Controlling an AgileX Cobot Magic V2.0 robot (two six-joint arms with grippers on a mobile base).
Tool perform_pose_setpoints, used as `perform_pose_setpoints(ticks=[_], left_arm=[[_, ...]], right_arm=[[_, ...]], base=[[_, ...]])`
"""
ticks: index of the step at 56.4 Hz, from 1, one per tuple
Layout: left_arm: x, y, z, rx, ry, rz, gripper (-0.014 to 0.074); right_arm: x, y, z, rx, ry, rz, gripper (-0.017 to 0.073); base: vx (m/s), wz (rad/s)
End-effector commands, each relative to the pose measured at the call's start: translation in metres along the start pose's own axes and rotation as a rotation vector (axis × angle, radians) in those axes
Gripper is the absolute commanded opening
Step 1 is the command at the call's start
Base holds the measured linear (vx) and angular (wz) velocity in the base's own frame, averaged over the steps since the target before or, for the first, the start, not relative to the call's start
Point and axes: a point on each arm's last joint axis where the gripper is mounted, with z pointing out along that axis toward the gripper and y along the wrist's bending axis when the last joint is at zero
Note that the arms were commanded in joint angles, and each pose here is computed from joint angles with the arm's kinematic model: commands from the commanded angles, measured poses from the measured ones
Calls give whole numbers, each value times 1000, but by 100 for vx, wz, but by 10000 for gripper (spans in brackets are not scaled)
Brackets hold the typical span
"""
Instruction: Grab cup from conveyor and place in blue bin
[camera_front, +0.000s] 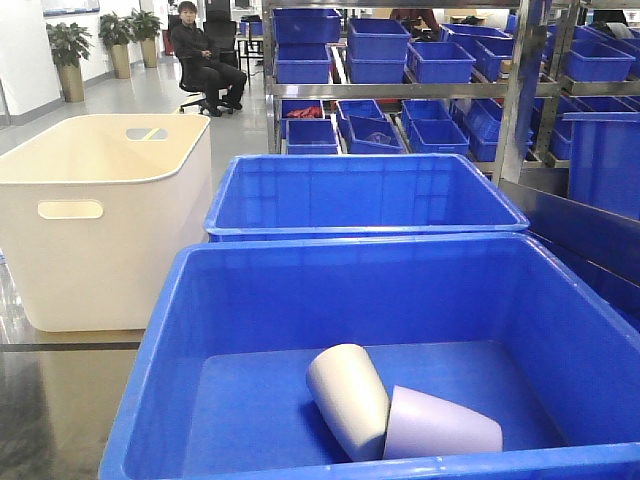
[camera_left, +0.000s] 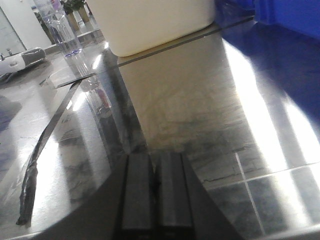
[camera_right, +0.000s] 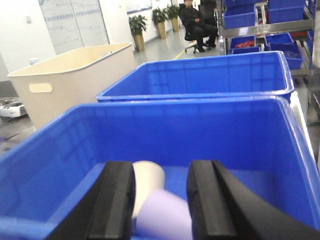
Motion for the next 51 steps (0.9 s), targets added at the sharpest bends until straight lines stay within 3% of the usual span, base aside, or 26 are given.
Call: perform_pose_setpoints(ticks=[1, 10, 15, 22, 29, 32, 38, 46, 51], left_arm=[[-7, -1, 0, 15, -74, 3, 135], [-7, -1, 0, 15, -74, 3, 135], [-7, -1, 0, 15, -74, 3, 135], [-7, -1, 0, 15, -74, 3, 135], [-7, -1, 0, 15, -74, 3, 135], [-7, -1, 0, 15, -74, 3, 135], [-7, -1, 0, 15, -73, 2, 135], [-7, -1, 0, 15, -73, 2, 135], [-7, -1, 0, 15, -73, 2, 135]], right_arm=[[9, -2, -20, -10, -134, -82, 268], [47, -11, -38, 52, -132, -342, 189], [62, -16, -42, 126, -122, -408, 148], [80, -24, -45, 242, -133, -375, 94], [102, -34, -47, 344, -145, -262, 36], [116, -39, -47, 377, -132, -240, 11], [139, -47, -40, 399, -93, -204, -15], [174, -56, -31, 396, -75, -216, -13], [177, -57, -31, 401, -44, -205, -13]], base=[[0, 0], [0, 0], [0, 0], [0, 0], [0, 0], [0, 0], [0, 0], [0, 0], [0, 0]])
